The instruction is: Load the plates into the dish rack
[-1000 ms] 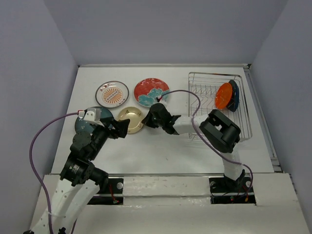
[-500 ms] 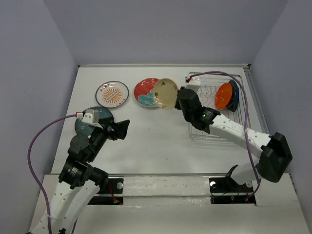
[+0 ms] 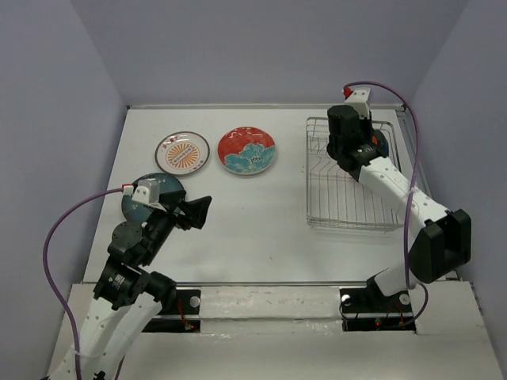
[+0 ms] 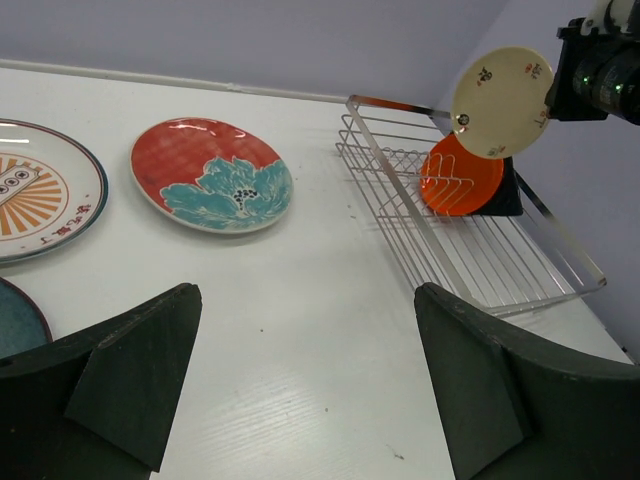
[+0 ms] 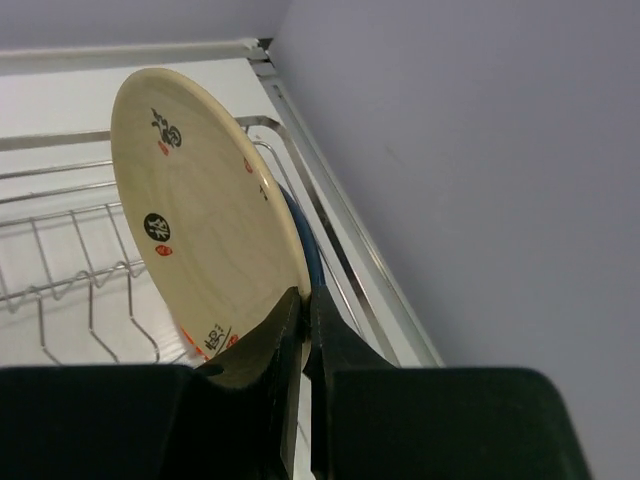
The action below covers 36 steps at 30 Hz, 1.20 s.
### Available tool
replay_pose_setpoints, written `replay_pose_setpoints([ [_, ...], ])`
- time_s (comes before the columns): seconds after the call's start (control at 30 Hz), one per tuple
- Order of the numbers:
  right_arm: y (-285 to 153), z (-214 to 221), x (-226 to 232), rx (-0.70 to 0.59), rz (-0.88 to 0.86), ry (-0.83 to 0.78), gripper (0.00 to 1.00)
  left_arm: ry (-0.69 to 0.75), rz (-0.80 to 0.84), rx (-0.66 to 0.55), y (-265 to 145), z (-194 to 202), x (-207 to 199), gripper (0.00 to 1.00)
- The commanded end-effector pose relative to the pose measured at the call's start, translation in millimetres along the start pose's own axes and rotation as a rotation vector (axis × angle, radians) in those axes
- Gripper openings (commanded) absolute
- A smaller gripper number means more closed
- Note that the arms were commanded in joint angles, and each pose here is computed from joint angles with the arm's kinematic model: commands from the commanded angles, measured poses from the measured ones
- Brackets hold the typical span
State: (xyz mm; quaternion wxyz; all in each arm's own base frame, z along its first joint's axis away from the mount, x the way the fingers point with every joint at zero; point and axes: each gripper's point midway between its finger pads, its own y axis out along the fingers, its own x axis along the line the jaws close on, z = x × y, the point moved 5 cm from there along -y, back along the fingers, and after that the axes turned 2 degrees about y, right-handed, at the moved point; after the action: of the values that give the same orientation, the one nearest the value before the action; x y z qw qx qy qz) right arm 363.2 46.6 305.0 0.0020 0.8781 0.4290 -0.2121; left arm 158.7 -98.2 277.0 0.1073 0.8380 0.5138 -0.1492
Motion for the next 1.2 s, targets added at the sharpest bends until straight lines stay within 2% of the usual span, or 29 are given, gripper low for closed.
replay_pose_setpoints([
  [0.0,14.7,-3.9,-16.7,0.032,0.088,-0.062,0.07,0.008,0.043,-0.082,-4.5,-21.4,-9.9,0.99],
  [0.27,39.0,25.6,-4.1,0.124,0.082,-0.132,0.07,0.009,0.047,-0.076,-4.0,-20.2,-10.7,0.99],
  [0.57,41.1,70.9,34.3,0.242,-0.077,-0.079,0.07,0.006,0.043,-0.073,-2.8,-19.7,-10.2,0.99],
  [0.77,41.1,88.0,43.3,0.279,-0.097,-0.061,0.09,0.006,0.04,-0.065,-1.8,-18.4,-9.8,0.99],
  [0.83,40.4,87.4,42.3,0.277,-0.096,-0.054,0.3,0.006,0.038,-0.064,-1.4,-18.6,-9.6,0.99],
  [0.87,40.4,86.8,42.3,0.276,-0.096,-0.051,0.3,0.007,0.038,-0.063,-1.2,-18.0,-9.4,0.99],
  [0.9,39.0,83.6,39.8,0.27,-0.097,-0.043,0.42,0.007,0.036,-0.064,-1.4,-18.4,-9.3,0.99],
  [0.97,34.8,73.6,33.1,0.252,-0.104,-0.012,0.54,0.006,0.033,-0.06,-0.6,-17.4,-8.8,0.99],
  [1.0,33.0,69.5,30.5,0.245,-0.109,-0.001,0.58,0.006,0.033,-0.06,-0.5,-17.7,-8.9,0.99],
  [1.07,28.4,58.7,25.0,0.228,-0.127,0.031,0.61,0.007,0.029,-0.058,0.1,-17.4,-8.3,0.99],
  [1.17,10.6,35.2,22.2,0.205,-0.275,0.143,0.63,0.009,0.017,-0.058,0.6,-17.5,-6.7,0.99],
])
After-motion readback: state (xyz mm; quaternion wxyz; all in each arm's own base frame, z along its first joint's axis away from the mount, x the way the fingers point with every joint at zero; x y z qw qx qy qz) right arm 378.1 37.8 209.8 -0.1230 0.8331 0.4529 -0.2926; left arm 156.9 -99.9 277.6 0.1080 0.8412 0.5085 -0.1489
